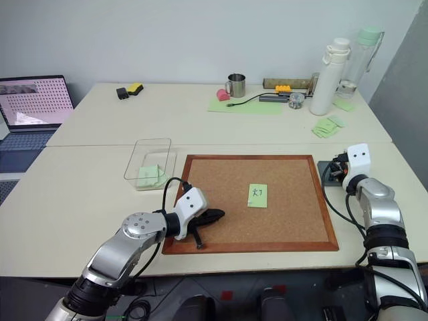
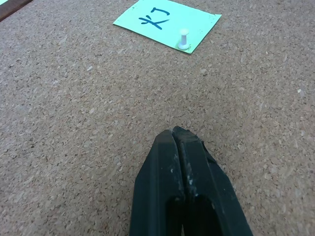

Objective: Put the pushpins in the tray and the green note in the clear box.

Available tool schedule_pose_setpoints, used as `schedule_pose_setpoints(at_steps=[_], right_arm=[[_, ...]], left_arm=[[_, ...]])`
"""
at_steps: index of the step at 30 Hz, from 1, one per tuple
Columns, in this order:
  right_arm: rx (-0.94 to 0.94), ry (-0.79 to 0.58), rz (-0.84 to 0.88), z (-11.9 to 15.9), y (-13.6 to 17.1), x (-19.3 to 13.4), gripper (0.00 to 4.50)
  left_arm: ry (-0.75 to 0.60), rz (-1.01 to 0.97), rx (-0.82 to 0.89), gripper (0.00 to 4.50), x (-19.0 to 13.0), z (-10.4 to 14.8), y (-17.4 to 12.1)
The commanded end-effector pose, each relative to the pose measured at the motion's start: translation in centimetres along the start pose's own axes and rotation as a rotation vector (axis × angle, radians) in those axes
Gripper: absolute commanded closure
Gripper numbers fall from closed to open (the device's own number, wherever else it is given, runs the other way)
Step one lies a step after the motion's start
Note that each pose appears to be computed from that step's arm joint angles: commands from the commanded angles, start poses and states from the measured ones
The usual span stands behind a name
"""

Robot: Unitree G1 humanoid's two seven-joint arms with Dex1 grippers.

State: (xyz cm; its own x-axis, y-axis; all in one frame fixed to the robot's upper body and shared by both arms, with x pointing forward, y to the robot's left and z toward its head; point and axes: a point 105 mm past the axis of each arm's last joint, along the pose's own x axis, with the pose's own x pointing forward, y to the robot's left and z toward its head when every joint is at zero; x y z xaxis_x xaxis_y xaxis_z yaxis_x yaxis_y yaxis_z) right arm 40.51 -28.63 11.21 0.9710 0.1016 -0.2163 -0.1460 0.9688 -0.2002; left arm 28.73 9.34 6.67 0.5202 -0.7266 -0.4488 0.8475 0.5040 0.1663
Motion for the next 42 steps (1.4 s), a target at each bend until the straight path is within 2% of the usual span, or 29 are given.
schedule_pose_setpoints(at_steps=[1, 4, 8, 14, 17, 26, 31, 33, 34, 40, 42], right_arm=[[-0.008, -0.085, -0.010, 2.4, -0.9, -0.3, 2.65], [-0.012, -0.162, 0.080, 3.8, 0.9, -0.9, 2.65], [0.035, -0.276, 0.407, 6.0, 8.2, -3.2, 2.65], [-0.012, -0.250, 0.699, 4.7, 18.2, -6.6, 2.65], [-0.043, -0.210, 0.742, 3.4, 20.7, -6.9, 2.65], [-0.074, -0.092, 0.752, 0.3, 22.7, -5.7, 2.65], [-0.045, -0.071, 0.742, -0.1, 22.9, -5.0, 2.65], [-0.007, -0.071, 0.745, 0.0, 23.1, -5.0, 3.03], [0.004, -0.071, 0.747, 0.1, 23.2, -5.0, 3.06], [-0.005, -0.083, 0.784, 0.0, 23.6, -5.6, 4.39], [-0.002, -0.102, 0.790, 0.4, 23.5, -5.8, 4.45]], left_arm=[[0.116, -0.015, -0.067, 4.50, -0.3, -3.1, -0.7], [0.116, -0.014, -0.069, 4.50, -0.3, -3.2, -0.8], [0.116, -0.013, -0.070, 4.50, -0.4, -3.2, -0.8], [0.115, -0.018, -0.070, 4.50, -0.3, -3.2, -0.9], [0.114, -0.019, -0.068, 4.50, -0.3, -3.1, -0.9], [0.115, -0.017, -0.070, 4.50, -0.3, -3.1, -0.9], [0.115, -0.012, -0.074, 4.50, -0.4, -3.2, -1.0], [0.117, -0.010, -0.076, 4.50, -0.5, -3.2, -1.0], [0.117, -0.009, -0.076, 4.50, -0.5, -3.2, -1.0], [0.119, -0.003, -0.080, 4.50, -0.6, -3.3, -1.0], [0.118, -0.004, -0.080, 4.50, -0.6, -3.2, -1.1]])
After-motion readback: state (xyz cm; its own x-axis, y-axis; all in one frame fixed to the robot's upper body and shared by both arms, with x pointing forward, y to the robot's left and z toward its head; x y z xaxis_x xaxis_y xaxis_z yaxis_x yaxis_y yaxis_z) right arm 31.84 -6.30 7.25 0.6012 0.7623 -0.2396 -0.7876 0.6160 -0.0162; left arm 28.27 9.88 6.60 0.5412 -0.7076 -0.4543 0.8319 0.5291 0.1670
